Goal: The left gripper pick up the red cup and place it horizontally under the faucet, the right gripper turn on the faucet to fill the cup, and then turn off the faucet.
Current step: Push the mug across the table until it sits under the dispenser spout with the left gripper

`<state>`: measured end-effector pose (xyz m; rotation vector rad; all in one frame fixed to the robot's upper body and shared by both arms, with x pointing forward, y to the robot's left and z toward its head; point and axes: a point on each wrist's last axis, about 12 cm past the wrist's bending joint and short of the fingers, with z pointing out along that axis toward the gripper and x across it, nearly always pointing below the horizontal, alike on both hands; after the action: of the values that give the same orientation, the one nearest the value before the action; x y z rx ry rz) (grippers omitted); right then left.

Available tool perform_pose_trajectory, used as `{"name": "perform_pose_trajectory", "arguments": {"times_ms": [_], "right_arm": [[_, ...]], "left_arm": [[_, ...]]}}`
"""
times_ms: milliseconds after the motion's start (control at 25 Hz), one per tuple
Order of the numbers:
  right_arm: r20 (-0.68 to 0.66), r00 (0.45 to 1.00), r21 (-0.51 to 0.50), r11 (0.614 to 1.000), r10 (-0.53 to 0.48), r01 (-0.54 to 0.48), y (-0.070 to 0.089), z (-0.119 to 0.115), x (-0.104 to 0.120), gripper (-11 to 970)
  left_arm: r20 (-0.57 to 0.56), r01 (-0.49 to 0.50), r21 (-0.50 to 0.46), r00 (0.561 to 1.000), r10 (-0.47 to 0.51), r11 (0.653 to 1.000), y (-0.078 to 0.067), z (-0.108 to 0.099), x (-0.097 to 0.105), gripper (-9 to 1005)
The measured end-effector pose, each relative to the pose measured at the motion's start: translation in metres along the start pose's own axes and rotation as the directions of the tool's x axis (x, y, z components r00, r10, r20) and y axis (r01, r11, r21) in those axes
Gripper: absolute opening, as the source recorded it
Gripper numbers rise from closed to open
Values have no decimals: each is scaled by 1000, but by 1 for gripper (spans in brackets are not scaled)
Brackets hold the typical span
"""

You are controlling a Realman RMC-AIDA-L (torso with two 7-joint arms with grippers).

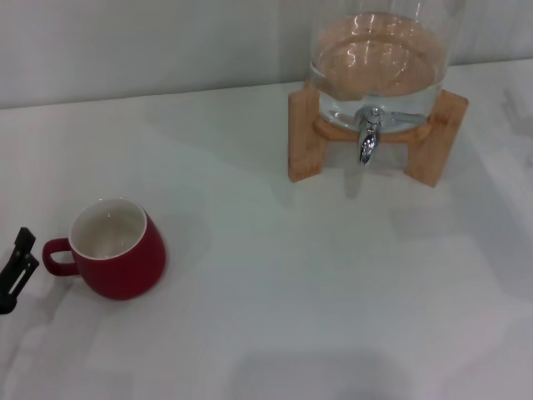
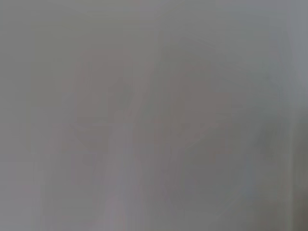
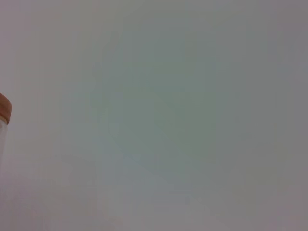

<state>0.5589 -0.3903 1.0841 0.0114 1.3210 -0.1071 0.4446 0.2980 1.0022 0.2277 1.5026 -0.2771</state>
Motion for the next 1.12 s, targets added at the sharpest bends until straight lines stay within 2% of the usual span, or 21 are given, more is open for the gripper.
{"name": "perform_pose_trajectory", "arguments": {"times_ms": [400,1120], "right_arm": [[5,1000,-10,1000,-2,2,2,3,-1,617],[5,1000,-23,1000,1,-1,6,3,-1,617]], "left_arm": [[-24,16,-7,1000,-16,1000,-4,-20,6,890],[-121,3,-23,993,-6,1000,1,-22,17,890]]}}
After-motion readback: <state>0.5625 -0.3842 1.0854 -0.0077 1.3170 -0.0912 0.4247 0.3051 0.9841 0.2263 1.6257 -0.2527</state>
